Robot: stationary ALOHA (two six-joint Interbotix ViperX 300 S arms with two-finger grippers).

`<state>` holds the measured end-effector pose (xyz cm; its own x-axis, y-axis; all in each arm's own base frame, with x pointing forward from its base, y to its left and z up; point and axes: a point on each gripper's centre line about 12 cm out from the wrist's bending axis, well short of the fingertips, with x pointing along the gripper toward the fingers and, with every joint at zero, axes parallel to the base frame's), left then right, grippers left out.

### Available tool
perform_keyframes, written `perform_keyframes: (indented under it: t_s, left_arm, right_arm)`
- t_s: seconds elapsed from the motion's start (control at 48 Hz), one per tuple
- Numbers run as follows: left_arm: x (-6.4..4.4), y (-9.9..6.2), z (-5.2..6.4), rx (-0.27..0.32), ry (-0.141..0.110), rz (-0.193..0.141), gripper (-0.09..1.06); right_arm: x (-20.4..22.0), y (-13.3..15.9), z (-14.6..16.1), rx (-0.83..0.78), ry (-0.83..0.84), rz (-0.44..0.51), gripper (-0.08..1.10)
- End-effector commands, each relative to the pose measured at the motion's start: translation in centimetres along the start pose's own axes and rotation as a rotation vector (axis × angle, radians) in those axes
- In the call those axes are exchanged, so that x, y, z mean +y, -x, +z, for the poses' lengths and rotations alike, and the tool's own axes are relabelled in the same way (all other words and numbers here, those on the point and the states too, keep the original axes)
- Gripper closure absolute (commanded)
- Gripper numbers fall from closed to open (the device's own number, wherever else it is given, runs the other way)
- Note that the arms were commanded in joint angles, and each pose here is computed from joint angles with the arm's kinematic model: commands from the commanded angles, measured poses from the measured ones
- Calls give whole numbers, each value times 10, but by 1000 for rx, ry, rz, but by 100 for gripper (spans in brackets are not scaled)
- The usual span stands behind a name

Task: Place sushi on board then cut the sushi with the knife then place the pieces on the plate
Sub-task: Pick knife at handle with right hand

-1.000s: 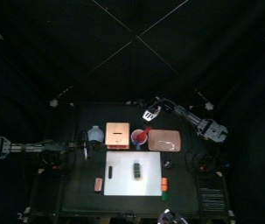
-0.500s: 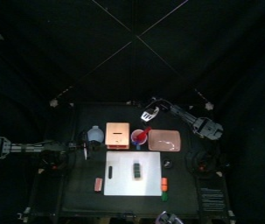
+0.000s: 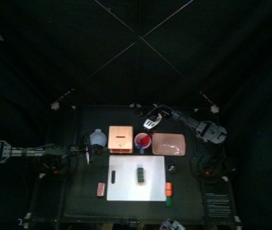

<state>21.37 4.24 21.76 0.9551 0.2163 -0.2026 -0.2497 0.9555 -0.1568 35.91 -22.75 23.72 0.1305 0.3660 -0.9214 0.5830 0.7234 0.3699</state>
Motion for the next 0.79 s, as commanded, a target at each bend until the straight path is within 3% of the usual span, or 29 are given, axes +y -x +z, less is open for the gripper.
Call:
perform_keyframes:
  t_s: [0.021,0.646,0.792]
  left_arm:
    - [0,-2,5,-14,3,2,99]
    - [0,-1,3,-10,4,3,99]
    - [0,-1,3,-10,4,3,99]
  right_arm:
    - [6,11,-4,-26,17,0,17]
    - [6,10,-1,-32,21,-13,18]
    - [7,9,-1,-30,26,-13,24]
